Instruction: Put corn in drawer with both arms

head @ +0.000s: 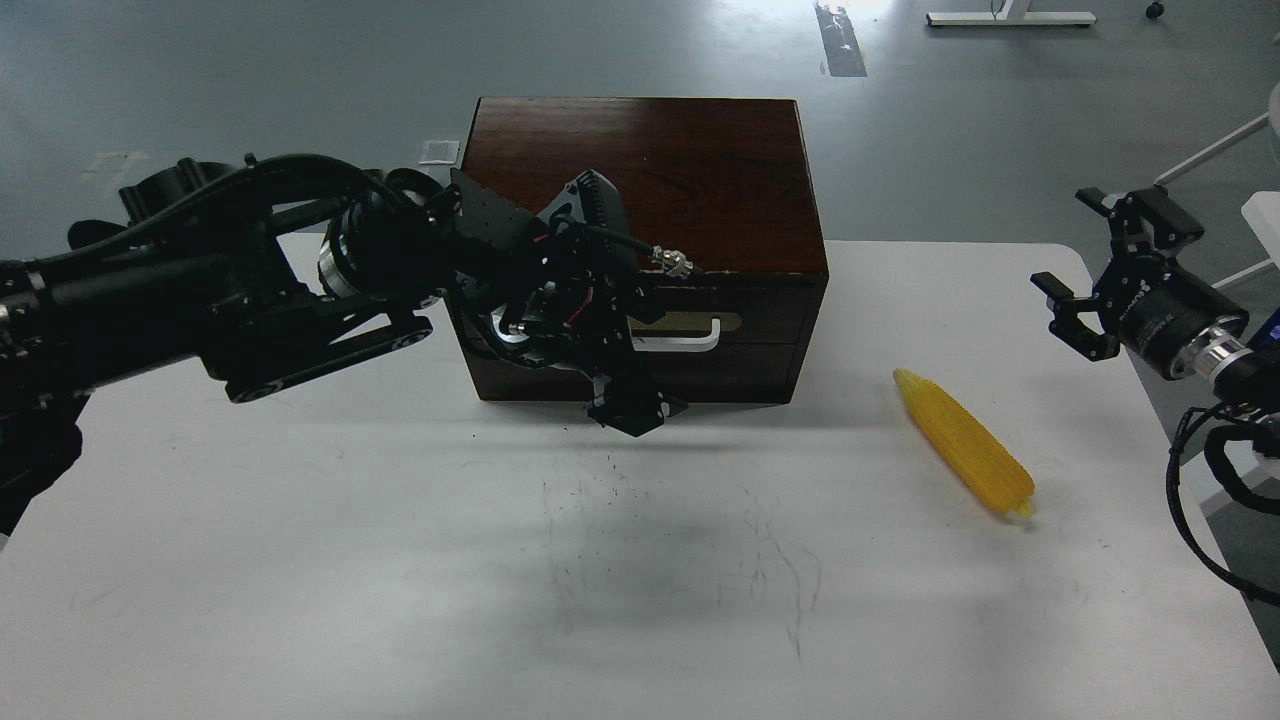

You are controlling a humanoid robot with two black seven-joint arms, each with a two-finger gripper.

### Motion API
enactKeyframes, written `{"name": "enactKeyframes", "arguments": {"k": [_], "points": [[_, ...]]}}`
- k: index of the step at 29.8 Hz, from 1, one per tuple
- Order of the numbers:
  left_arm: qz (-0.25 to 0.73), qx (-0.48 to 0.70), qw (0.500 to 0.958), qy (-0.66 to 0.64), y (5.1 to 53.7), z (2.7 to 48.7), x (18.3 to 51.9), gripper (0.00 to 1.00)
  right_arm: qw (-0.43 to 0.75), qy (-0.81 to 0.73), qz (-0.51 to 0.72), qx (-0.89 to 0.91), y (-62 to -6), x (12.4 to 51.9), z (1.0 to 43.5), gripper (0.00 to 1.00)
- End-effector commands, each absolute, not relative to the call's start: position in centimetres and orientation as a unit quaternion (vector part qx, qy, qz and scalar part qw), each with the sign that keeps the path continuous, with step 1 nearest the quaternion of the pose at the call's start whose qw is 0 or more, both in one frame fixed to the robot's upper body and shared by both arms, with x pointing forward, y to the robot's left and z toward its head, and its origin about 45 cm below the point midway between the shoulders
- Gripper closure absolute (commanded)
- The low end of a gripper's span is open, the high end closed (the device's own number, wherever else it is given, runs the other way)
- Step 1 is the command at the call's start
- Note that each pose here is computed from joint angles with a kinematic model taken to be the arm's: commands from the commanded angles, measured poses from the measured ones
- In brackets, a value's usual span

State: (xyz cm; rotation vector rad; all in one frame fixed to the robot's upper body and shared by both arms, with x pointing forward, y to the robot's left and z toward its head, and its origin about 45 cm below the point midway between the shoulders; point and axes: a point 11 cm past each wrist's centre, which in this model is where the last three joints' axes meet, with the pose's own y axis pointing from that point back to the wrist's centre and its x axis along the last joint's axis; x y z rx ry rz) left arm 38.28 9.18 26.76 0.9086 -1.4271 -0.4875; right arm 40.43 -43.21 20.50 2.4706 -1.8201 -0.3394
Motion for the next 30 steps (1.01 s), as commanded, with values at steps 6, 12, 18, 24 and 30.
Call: {"name": "enactKeyframes", "arguments": {"k": [6, 12, 18, 24, 30], "points": [[-0.211, 0.408, 0.637, -0.619, 9.5, 26.2, 38.8, 0.01, 0.028, -0.592, -0.107, 0.798, -43.6, 40.4, 20.7, 0.0], [-0.212, 0.408, 0.639, -0.617, 9.5, 26.0, 38.7, 0.01, 0.028, -0.593, -0.107, 0.798, -43.7, 40.3, 20.8, 0.0], [-0.229, 0.42, 0.633, -0.609, 10.2, 24.8, 38.5, 0.01, 0.028, -0.593, -0.106, 0.797, -43.8, 40.3, 20.8, 0.0], [-0.23, 0.419, 0.635, -0.607, 10.2, 24.7, 38.4, 0.01, 0.029, -0.594, -0.106, 0.797, -43.9, 40.3, 20.8, 0.0], [-0.241, 0.396, 0.64, -0.613, 9.0, 24.9, 37.1, 0.01, 0.027, -0.595, -0.106, 0.796, -43.9, 40.3, 20.9, 0.0]]}}
